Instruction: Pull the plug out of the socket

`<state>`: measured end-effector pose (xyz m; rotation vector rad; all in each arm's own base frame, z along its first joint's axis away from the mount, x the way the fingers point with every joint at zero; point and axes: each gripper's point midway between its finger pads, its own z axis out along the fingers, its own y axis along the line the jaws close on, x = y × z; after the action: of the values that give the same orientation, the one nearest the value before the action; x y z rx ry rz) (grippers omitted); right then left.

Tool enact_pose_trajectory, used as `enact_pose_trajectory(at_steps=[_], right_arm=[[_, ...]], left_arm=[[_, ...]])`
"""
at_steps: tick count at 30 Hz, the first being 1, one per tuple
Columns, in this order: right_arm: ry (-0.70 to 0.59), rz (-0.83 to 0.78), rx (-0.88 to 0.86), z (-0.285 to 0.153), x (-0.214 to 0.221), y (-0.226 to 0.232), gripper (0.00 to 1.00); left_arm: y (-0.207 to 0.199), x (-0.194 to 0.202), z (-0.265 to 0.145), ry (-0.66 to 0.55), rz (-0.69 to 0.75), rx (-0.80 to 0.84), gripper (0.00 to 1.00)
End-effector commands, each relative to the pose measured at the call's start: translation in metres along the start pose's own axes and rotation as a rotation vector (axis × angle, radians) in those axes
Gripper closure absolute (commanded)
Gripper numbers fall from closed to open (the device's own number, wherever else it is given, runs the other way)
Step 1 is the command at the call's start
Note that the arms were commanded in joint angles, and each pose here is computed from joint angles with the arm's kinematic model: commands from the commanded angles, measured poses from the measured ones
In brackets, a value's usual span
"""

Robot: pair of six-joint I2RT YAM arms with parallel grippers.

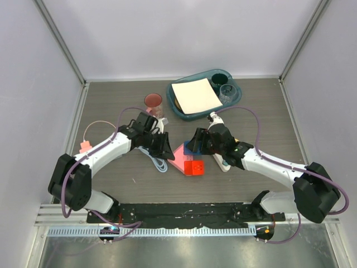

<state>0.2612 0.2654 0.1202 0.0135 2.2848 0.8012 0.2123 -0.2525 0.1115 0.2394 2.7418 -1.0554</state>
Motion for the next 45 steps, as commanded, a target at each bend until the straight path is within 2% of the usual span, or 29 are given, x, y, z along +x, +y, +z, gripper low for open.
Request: enact_pose_trajectory(at_steps=[1,5,8,12,15,17,20,24,26,34,37,41,43,45], right_arm=[[-0.126,0.023,-0.176,-0.019,-0.036,0.052,0.78],[-0.160,0.021,-0.189,-0.030,-0.044,0.055,0.80],[-0.218,0.011,-0.181,-0.037,-0.052,0.051,0.82],[-0.224,0.004,-0.170,-0.039,-0.048,0.038,0.82],[-0.225,-0.011,-0.280,-0.046,-0.044,0.053,0.81],[-0.216,-0.013,-0.291,-0.047,-0.040,0.052,0.81],[-0.190,-0.005,-0.162,-0.043,-0.039,0.027,0.81],[-0.208,-0.013,-0.099,-0.046,-0.051,0.019,0.82],[-0.175,-0.025,-0.039,-0.046,-0.046,0.009,0.82],[-0.167,-0.005,-0.025,-0.049,-0.051,0.012,0.87],[-0.165,-0.010,-0.089,-0.051,-0.047,0.021,0.87],[-0.145,0.000,-0.311,-0.052,-0.040,0.057,0.87],[-0.121,0.022,-0.363,-0.050,-0.036,0.065,0.87],[-0.113,0.014,-0.332,-0.044,-0.034,0.062,0.87]], left_arm=[[0.005,-0.026,-0.005,-0.089,0.017,-0.100,1.00],[0.020,-0.021,0.001,-0.042,-0.021,-0.171,1.00],[0.034,-0.022,-0.001,-0.049,-0.039,-0.247,1.00],[0.043,-0.026,-0.005,-0.076,-0.051,-0.289,1.00],[0.047,-0.028,-0.005,-0.081,-0.070,-0.292,1.00],[0.051,-0.028,-0.006,-0.076,-0.087,-0.301,1.00],[0.056,-0.028,-0.006,-0.072,-0.099,-0.317,1.00],[0.062,-0.030,-0.009,-0.089,-0.100,-0.355,1.00],[0.063,-0.031,-0.011,-0.096,-0.100,-0.365,1.00],[0.067,-0.032,-0.013,-0.106,-0.103,-0.387,1.00],[0.068,-0.031,-0.012,-0.103,-0.104,-0.395,1.00],[0.070,-0.031,-0.011,-0.101,-0.110,-0.401,1.00],[0.070,-0.031,-0.011,-0.099,-0.111,-0.401,1.00],[0.072,-0.031,-0.011,-0.101,-0.113,-0.413,1.00]])
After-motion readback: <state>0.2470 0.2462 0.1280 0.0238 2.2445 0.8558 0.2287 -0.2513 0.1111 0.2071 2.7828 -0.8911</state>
